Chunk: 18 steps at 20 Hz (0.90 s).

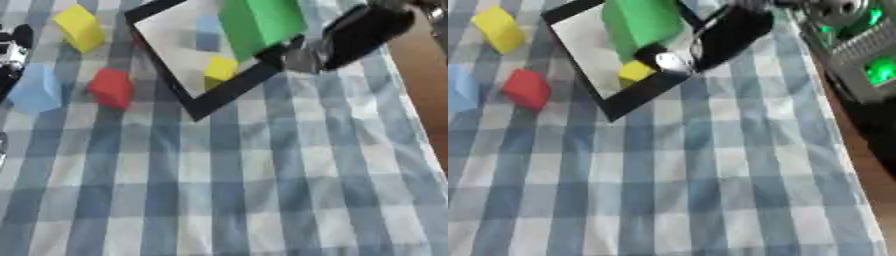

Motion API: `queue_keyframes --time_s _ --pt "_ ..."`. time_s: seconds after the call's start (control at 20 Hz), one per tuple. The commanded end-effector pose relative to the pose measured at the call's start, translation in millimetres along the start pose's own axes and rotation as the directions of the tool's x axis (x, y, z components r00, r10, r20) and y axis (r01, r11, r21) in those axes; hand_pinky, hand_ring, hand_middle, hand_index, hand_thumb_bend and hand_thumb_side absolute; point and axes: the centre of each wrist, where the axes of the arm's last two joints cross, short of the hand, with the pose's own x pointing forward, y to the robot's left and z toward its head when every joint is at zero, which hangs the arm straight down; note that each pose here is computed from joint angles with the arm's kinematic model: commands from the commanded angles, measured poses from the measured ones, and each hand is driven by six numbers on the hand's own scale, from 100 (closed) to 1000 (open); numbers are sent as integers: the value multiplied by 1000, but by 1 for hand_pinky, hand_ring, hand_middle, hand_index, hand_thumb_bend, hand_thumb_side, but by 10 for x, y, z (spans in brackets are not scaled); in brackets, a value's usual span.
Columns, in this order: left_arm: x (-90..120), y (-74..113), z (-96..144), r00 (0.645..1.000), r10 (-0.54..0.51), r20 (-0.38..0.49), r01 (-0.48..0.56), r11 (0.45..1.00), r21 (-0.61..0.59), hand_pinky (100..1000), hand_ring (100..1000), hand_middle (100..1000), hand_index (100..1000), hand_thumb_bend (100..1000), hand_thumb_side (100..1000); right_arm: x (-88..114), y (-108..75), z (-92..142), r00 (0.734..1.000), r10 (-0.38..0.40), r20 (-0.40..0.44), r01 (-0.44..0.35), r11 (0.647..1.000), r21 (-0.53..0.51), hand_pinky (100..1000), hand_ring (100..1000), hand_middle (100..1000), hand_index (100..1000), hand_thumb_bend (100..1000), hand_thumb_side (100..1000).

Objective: Pick up objects on the table and place them in the box.

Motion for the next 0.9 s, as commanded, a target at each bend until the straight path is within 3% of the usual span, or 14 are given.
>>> queue_keyframes --time_s 0.05,0.3,0.5,0.65,0.9 --pt "152 25 -63 999 0 53 1 1000 -12 571 708 650 766 602 498 -279 47 -286 995 19 -96 -24 998 -50 851 703 551 619 155 260" --pt "224 -17 -92 997 10 75 -7 999 -31 571 708 650 766 602 498 -692 340 -651 982 34 -188 -44 998 -51 852 708 555 625 146 282" --pt "279 -76 -114 996 25 90 -20 999 -50 571 708 650 766 602 499 -981 734 -754 958 80 -274 -81 997 8 851 714 561 632 161 329" --pt "291 -93 -121 995 27 93 -22 998 -56 571 708 650 766 602 499 -1100 979 -741 948 119 -294 -108 993 54 850 722 569 642 186 366" --pt "290 -95 -121 995 28 92 -23 998 -57 571 708 650 766 602 498 -1153 1209 -718 948 175 -267 -141 980 141 850 752 614 695 251 462"
